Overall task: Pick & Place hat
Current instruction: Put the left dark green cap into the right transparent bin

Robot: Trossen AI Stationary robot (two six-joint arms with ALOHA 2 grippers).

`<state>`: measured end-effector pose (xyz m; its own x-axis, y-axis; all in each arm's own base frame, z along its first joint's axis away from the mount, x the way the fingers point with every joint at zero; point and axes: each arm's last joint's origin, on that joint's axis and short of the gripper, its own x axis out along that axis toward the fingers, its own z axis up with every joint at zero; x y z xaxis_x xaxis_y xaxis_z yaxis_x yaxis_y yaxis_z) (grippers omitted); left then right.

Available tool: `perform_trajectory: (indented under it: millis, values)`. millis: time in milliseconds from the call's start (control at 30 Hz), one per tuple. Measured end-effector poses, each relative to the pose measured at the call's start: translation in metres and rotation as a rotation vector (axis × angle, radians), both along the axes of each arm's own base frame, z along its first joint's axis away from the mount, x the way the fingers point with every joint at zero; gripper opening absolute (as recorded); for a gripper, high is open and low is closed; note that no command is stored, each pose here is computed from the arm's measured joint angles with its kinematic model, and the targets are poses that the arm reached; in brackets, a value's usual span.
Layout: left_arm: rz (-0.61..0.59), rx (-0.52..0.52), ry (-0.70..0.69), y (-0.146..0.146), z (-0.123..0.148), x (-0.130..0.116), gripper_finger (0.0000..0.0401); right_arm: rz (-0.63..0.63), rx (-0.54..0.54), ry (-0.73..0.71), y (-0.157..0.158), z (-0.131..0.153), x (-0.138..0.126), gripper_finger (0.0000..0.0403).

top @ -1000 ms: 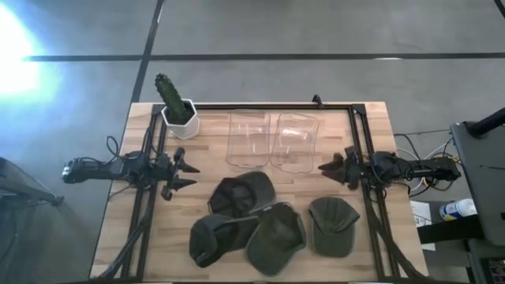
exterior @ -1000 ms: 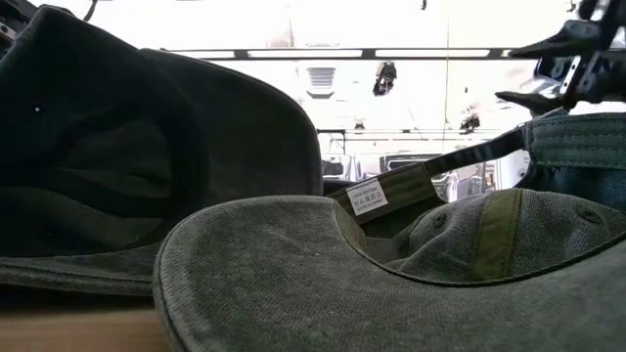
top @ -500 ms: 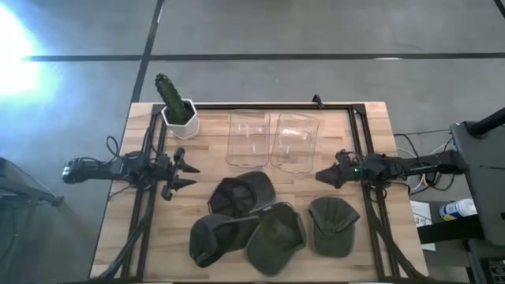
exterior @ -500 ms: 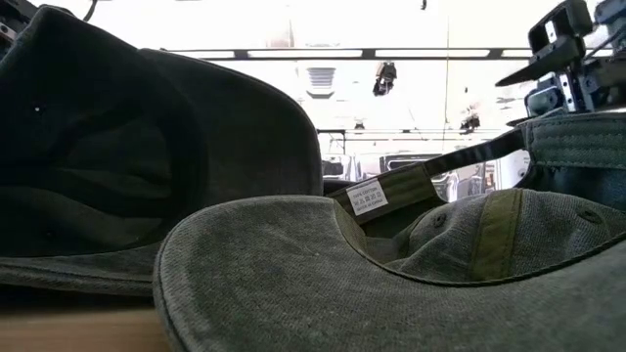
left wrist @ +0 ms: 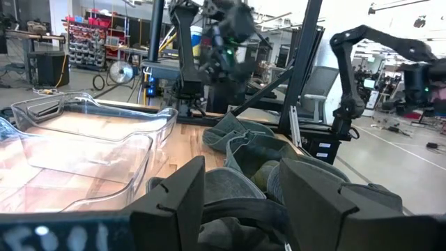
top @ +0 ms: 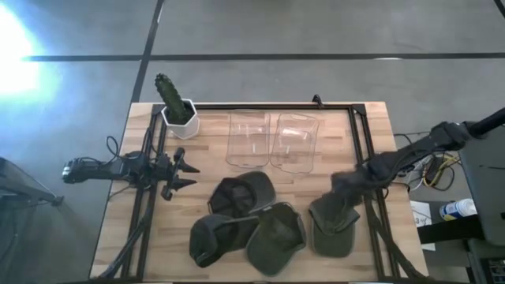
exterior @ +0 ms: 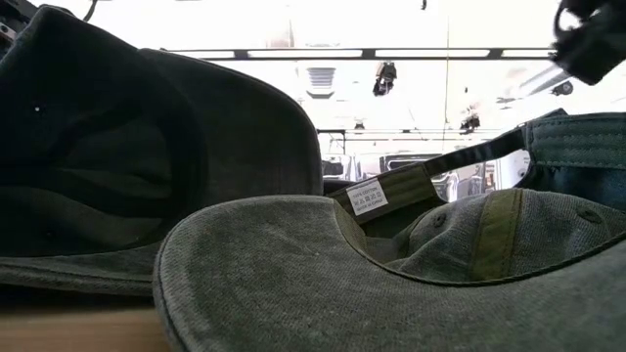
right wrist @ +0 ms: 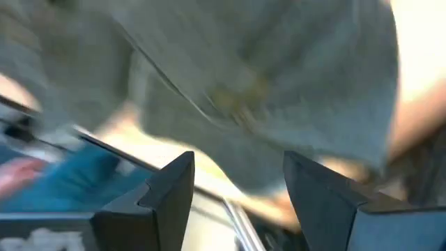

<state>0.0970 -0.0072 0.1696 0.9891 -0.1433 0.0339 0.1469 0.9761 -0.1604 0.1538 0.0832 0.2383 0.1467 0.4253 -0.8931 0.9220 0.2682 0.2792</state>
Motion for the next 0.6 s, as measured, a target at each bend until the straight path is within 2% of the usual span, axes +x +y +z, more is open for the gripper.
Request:
perform_trajectory:
  millis: [200, 267, 433, 600]
  values:
    - [0.0, 0.0, 0.001, 0.0, 0.0, 0.0, 0.0179, 0.06, 0.094, 0.226, 0.033, -0.015, -0.003, 0.0215]
    - [0.0, 0.0, 0.0, 0.0, 0.0, 0.0, 0.0179, 0.052, 0.094, 0.275, 0.042, -0.02, -0.007, 0.0215]
    - [0.0, 0.0, 0.0, 0.0, 0.0, 0.0, 0.0179, 0.026, 0.087, 0.305, 0.056, -0.025, -0.018, 0.0215]
    - [0.0, 0.0, 0.0, 0.0, 0.0, 0.0, 0.0179, -0.023, 0.033, 0.244, 0.061, -0.036, -0.028, 0.0215]
